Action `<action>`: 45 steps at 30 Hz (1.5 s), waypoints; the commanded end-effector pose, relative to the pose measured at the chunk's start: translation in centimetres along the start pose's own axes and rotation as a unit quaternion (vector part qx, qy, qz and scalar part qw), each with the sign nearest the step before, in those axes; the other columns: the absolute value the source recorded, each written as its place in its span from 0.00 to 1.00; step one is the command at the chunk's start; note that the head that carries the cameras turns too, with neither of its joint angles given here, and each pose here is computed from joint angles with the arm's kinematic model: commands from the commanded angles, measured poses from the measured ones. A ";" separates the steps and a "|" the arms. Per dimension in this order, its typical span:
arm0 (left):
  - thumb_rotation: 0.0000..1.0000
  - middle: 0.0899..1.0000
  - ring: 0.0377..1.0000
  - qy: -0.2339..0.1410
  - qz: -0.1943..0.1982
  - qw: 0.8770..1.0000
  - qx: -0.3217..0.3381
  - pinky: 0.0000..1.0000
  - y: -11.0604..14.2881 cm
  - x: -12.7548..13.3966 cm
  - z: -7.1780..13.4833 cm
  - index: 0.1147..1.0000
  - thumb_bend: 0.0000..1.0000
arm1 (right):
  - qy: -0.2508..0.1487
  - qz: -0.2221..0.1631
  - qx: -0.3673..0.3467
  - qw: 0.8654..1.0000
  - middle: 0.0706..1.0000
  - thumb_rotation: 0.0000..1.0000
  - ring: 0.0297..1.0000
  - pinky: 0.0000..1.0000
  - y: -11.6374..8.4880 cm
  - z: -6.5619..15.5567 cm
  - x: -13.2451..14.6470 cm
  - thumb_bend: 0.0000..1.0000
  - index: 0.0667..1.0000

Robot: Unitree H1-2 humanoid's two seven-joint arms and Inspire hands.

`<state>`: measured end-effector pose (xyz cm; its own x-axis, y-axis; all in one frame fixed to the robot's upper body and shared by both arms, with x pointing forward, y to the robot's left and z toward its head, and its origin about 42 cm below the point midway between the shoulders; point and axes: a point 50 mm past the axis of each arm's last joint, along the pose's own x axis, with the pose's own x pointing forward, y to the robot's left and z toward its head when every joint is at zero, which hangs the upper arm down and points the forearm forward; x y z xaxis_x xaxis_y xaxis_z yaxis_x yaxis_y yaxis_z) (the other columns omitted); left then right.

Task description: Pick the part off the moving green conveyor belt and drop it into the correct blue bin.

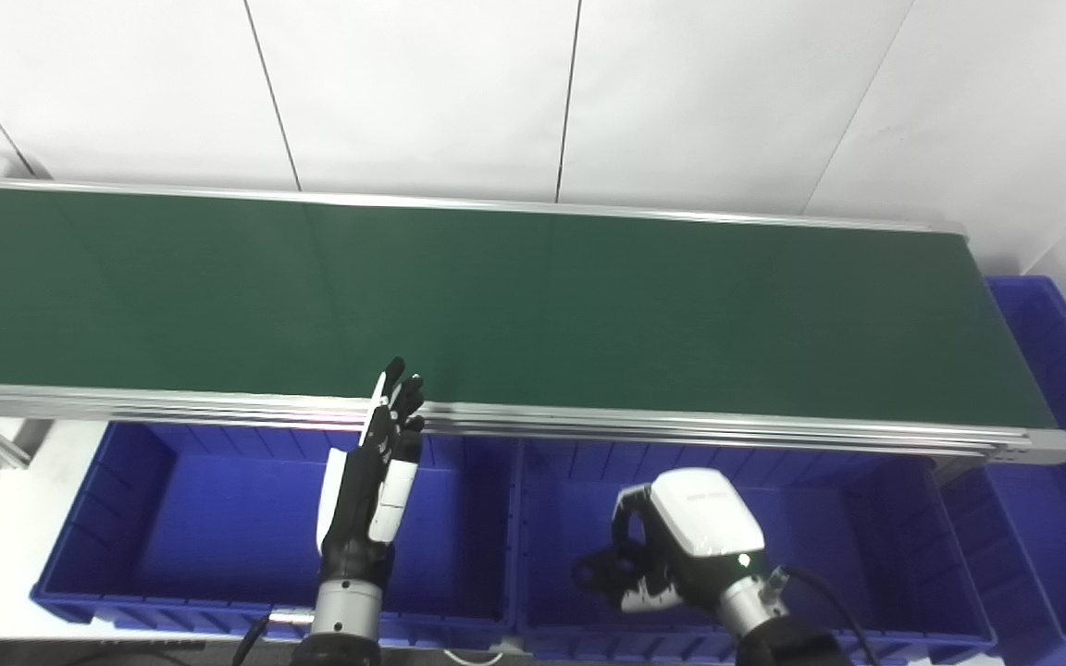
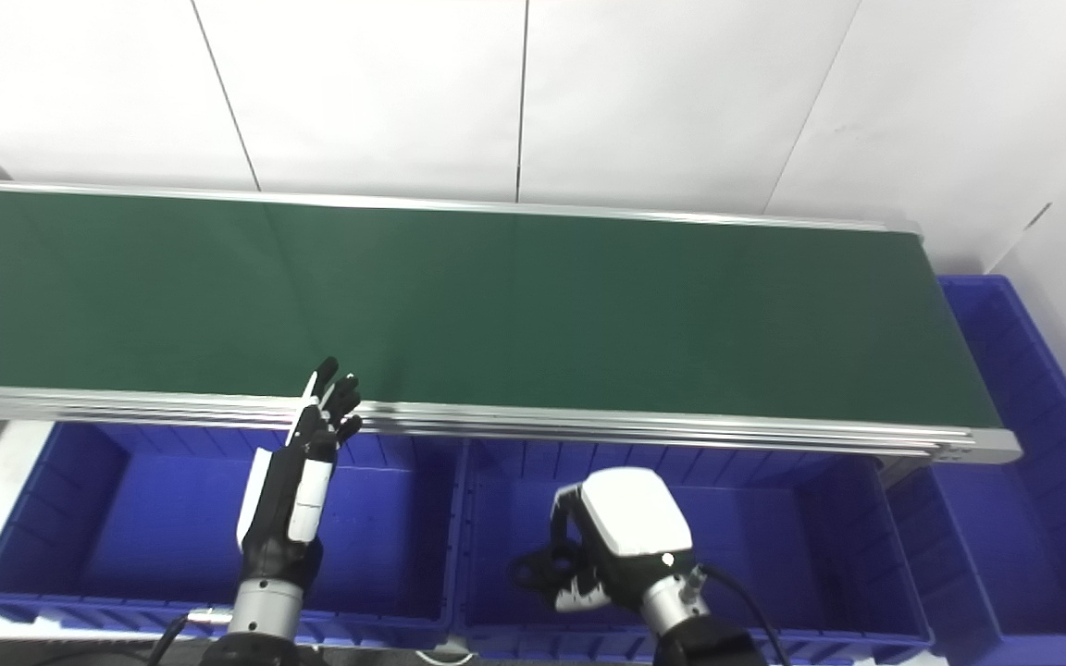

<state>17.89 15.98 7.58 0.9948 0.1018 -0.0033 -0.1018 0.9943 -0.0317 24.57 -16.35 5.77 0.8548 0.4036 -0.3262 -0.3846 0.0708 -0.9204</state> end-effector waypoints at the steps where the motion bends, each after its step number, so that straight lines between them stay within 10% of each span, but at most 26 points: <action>1: 0.99 0.93 0.93 -0.021 -0.008 1.000 0.001 0.90 0.0 0.2 1.0 0.97 0.83 | -0.020 -0.029 0.001 0.999 0.20 0.14 0.14 0.11 0.0 0.2 0.3 0.50 0.45; 6: 1.00 0.94 0.93 -0.019 -0.010 1.000 0.010 0.90 -0.1 0.0 1.1 0.98 0.83 | -0.001 -0.027 -0.020 0.999 0.35 0.03 0.26 0.19 1.1 -0.7 0.8 0.52 0.49; 8: 1.00 0.94 0.93 -0.017 -0.009 1.000 0.008 0.90 -0.1 -0.1 1.1 0.98 0.83 | 0.013 -0.022 -0.033 0.999 0.62 0.06 0.57 0.46 1.3 -0.9 0.8 0.73 0.64; 14: 1.00 0.94 0.93 -0.016 -0.013 1.000 0.013 0.90 -0.1 -0.2 1.1 0.99 0.83 | 0.027 -0.025 -0.037 0.999 0.93 0.54 0.91 0.98 1.3 -0.8 0.5 0.98 0.89; 23: 1.00 0.95 0.94 -0.015 -0.016 1.000 0.013 0.92 0.1 -0.2 0.7 0.99 0.82 | 0.023 -0.033 -0.019 0.999 0.93 0.64 0.91 0.99 0.9 -0.6 0.4 1.00 0.89; 32: 1.00 0.93 0.92 -0.016 -0.015 1.000 0.016 0.90 0.0 -0.3 0.0 0.98 0.82 | 0.011 -0.069 0.152 0.986 0.89 0.72 0.83 0.68 -4.6 0.7 -0.8 0.88 0.85; 37: 1.00 0.94 0.93 -0.015 -0.016 1.000 0.018 0.92 0.2 -0.5 -0.6 0.99 0.82 | -0.023 -0.082 0.355 0.931 0.90 0.85 0.85 0.71 -7.7 2.2 -4.2 0.80 0.86; 41: 1.00 0.94 0.94 -0.016 -0.016 1.000 0.021 0.91 0.5 -0.5 -0.9 0.99 0.81 | -0.090 -0.148 0.537 0.825 0.86 0.96 0.84 0.79 -5.9 1.8 -5.9 0.86 0.86; 45: 1.00 0.94 0.93 -0.020 -0.018 0.999 0.025 0.91 0.9 -0.7 -1.2 0.98 0.81 | -0.095 -0.204 0.560 0.797 0.88 1.00 0.86 0.83 -2.7 0.2 -4.6 0.82 0.89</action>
<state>16.84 16.13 5.23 0.9940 0.0760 -0.0785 -0.0754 0.9971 0.0113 20.56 -18.12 9.09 0.9336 0.3183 -0.1647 -0.3479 0.9152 -0.2036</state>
